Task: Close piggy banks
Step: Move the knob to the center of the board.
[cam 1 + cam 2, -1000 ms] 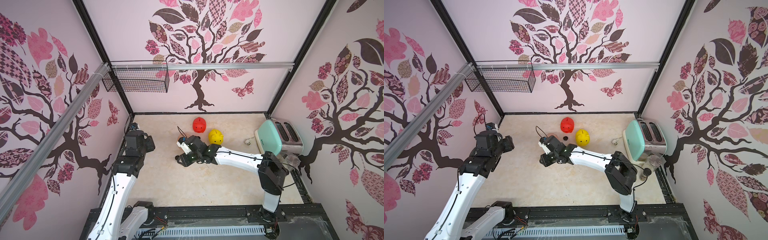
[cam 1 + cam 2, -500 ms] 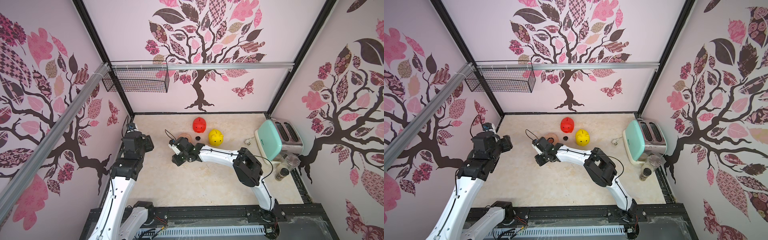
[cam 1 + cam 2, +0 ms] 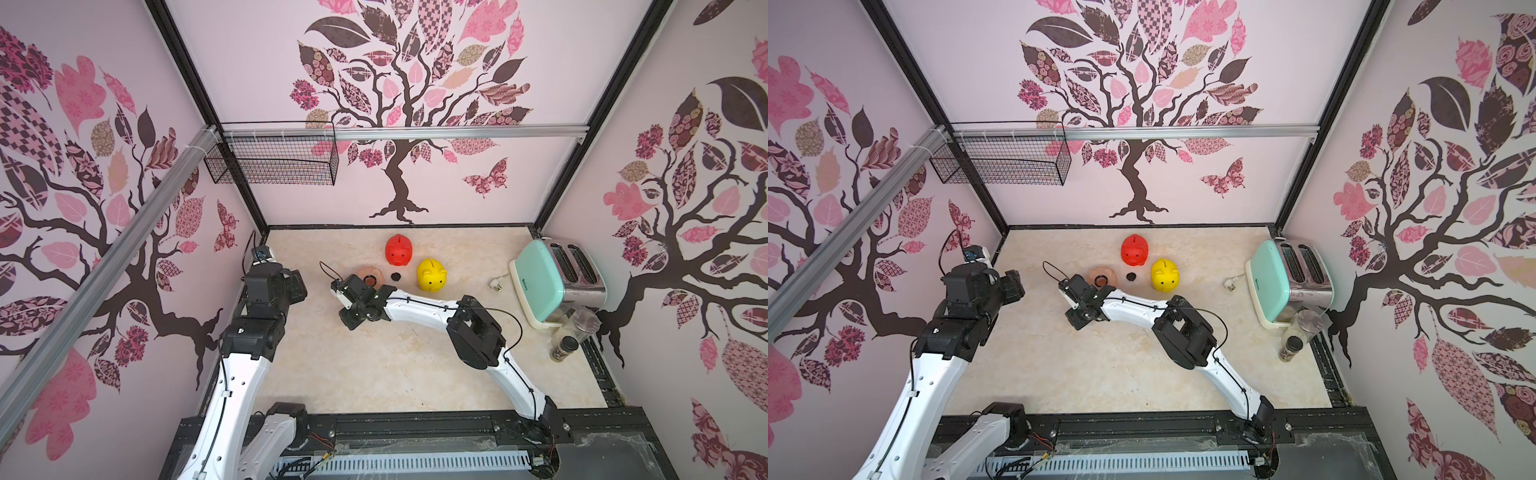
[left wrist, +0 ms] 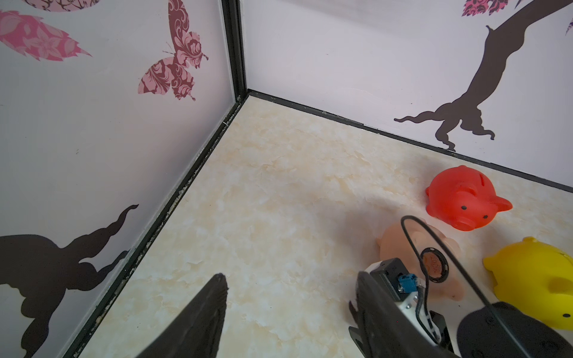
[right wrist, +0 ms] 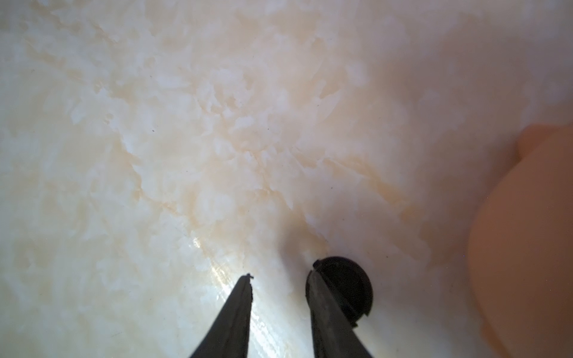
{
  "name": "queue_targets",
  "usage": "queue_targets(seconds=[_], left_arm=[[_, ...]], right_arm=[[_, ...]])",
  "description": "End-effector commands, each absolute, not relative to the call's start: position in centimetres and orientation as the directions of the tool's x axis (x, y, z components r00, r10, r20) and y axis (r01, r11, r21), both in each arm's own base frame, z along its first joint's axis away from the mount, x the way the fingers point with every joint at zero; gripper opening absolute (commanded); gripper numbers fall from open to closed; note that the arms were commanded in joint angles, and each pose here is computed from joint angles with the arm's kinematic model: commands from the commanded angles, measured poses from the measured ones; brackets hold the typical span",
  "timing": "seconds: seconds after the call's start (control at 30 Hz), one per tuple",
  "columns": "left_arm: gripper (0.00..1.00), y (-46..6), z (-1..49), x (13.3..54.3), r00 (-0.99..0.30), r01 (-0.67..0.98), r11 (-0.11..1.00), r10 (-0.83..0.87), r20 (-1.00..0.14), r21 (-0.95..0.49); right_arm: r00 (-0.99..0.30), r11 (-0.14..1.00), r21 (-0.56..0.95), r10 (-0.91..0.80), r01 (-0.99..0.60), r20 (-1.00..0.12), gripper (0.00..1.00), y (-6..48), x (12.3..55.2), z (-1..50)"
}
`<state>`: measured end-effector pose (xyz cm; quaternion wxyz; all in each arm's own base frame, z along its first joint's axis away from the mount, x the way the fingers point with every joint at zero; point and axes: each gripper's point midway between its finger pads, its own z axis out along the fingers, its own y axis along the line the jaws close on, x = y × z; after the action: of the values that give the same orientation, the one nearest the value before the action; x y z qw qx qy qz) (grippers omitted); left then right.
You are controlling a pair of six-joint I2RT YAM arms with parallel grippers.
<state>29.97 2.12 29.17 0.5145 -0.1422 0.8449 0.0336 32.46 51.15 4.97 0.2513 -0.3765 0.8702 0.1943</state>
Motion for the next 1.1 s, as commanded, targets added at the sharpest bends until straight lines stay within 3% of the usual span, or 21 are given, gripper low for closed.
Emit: queue_targets(seconds=[0.0, 1.07], left_arm=[[0.68, 2.2, 29.1, 30.1, -0.431, -0.27, 0.959, -0.195, -0.881, -0.08], [0.68, 2.2, 28.1, 30.6, -0.473, -0.272, 0.961, -0.185, -0.861, -0.057]], right_arm=[[-0.57, 0.641, 0.108, -0.577, -0.76, -0.585, 0.34, 51.3, 33.0, 5.3], [-0.602, 0.665, 0.091, -0.599, -0.741, -0.528, 0.37, 49.9, 33.4, 3.3]])
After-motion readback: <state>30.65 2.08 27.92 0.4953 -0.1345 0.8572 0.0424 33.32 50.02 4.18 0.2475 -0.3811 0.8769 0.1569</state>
